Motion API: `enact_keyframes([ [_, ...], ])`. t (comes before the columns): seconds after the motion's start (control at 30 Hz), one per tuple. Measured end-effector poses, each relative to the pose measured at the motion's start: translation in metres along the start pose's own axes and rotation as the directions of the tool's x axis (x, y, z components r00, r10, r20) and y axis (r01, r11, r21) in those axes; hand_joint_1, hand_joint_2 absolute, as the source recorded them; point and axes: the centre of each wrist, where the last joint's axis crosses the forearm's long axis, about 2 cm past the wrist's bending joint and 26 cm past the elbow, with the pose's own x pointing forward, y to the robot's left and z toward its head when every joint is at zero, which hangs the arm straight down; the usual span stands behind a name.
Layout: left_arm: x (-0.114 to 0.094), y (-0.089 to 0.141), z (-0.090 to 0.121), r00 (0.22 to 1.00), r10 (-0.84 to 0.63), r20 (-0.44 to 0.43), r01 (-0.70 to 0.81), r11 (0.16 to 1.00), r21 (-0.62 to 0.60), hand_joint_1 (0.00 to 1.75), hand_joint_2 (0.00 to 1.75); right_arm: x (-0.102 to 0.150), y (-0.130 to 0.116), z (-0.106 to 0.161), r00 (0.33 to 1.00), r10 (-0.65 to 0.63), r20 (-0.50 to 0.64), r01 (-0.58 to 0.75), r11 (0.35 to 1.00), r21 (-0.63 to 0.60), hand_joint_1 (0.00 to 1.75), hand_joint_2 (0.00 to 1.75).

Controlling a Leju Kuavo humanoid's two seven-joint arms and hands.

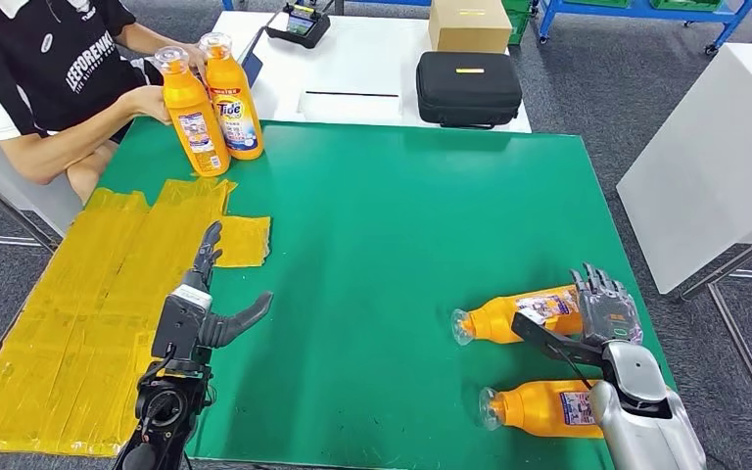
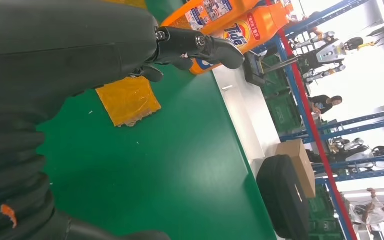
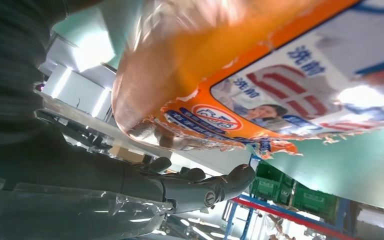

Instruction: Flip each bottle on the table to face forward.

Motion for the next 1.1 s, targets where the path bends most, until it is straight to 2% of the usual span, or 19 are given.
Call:
enact_keyframes([
  [0.33,-0.001,-0.001,0.000,1.000,0.001,-0.004,-0.001,1.000,-0.001,0.00,1.75,0.001,0.001,-0.003,1.000,-0.005,-0.002,0.006,1.000,0.013,0.00,1.75],
  [0.37,-0.001,-0.001,0.000,1.000,0.001,-0.004,-0.001,1.000,-0.001,0.00,1.75,0.001,0.001,-0.003,1.000,-0.006,-0.002,0.006,1.000,0.014,0.07,1.75],
  [0.4,-0.001,-0.001,0.000,1.000,0.001,-0.005,-0.001,1.000,-0.001,0.00,1.75,0.001,0.001,-0.003,1.000,-0.006,-0.003,0.006,1.000,0.015,0.41,1.75],
  [0.47,-0.001,-0.001,0.000,1.000,0.001,-0.005,-0.001,1.000,-0.001,0.00,1.75,0.001,0.001,-0.003,1.000,-0.007,-0.003,0.007,1.000,0.018,1.27,1.75],
  [0.5,-0.001,-0.001,0.000,1.000,0.002,-0.005,-0.002,1.000,-0.001,0.00,1.75,0.001,0.002,-0.004,1.000,-0.008,-0.004,0.008,1.000,0.022,1.64,1.75],
  [0.53,-0.001,-0.001,0.000,1.000,0.003,-0.005,-0.003,1.000,-0.001,0.00,1.75,0.000,0.003,-0.004,1.000,-0.008,-0.004,0.008,1.000,0.028,1.74,1.75],
  [0.8,0.001,-0.002,-0.007,1.000,0.009,0.001,-0.009,1.000,-0.001,0.00,1.75,-0.003,0.003,-0.011,0.999,-0.046,-0.012,0.047,0.996,0.070,1.75,1.75],
  [0.97,0.003,-0.001,-0.012,1.000,0.017,0.008,-0.017,1.000,0.002,0.00,1.75,-0.007,0.004,-0.012,0.995,-0.101,-0.024,0.103,0.982,0.156,1.75,1.75],
  [1.1,0.002,-0.001,-0.015,1.000,0.022,0.012,-0.022,1.000,0.005,0.00,1.75,-0.010,0.005,-0.011,0.992,-0.119,-0.028,0.122,0.978,0.171,1.75,1.75],
])
